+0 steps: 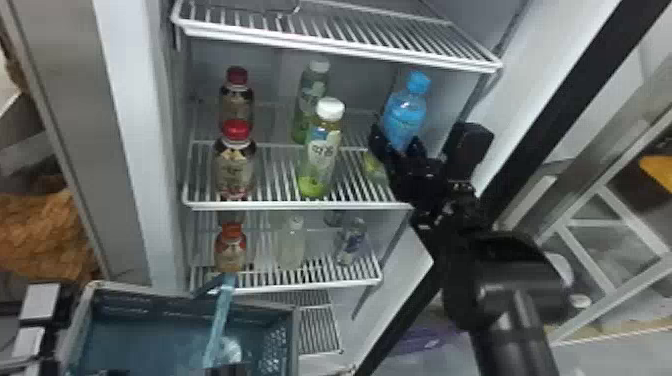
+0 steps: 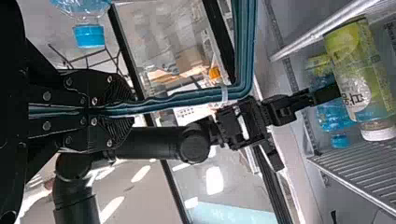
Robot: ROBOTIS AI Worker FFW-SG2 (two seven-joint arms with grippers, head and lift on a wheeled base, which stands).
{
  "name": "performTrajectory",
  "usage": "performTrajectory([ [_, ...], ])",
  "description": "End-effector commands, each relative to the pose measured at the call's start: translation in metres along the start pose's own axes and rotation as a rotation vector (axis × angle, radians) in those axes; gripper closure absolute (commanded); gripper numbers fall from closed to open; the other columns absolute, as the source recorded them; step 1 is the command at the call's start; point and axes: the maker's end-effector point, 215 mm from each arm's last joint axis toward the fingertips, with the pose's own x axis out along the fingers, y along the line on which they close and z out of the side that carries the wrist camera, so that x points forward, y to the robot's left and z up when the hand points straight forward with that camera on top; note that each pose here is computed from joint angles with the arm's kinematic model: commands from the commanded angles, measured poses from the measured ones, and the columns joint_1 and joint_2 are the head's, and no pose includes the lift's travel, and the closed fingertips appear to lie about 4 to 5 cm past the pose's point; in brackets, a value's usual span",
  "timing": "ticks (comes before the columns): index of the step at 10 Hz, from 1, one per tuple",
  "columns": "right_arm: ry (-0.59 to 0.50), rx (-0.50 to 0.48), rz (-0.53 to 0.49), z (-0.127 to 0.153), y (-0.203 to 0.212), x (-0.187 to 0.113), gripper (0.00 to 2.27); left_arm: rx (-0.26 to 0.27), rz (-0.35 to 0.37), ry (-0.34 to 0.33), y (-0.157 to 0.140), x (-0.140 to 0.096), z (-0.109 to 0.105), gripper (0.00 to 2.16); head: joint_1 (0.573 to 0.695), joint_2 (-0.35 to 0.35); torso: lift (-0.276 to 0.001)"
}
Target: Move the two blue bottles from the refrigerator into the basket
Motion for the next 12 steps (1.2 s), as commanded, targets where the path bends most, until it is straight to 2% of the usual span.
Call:
performTrajectory([
  [1,-0.006,0.004,-0.004,0.0,-0.002,-0.023,0.76,0.001,-0.002,0.0,-0.001,0.0,0.0,1.2,0.695,-0.319,0.0],
  [5,0.013,0.045,0.005,-0.015,0.007,-0.073,0.77,0.007,0.0,0.001,-0.003,-0.001,-0.002,1.2,0.695,-0.346,0.0],
  [8,0.015,0.099,0.086,-0.012,0.046,-0.111,0.78,0.007,-0.006,0.005,-0.004,0.0,-0.002,1.2,0.695,-0.339,0.0],
  [12,0.062,0.186,0.212,-0.019,0.105,-0.16,0.78,0.008,-0.05,0.013,-0.015,0.01,-0.003,1.2,0.695,-0.293,0.0],
])
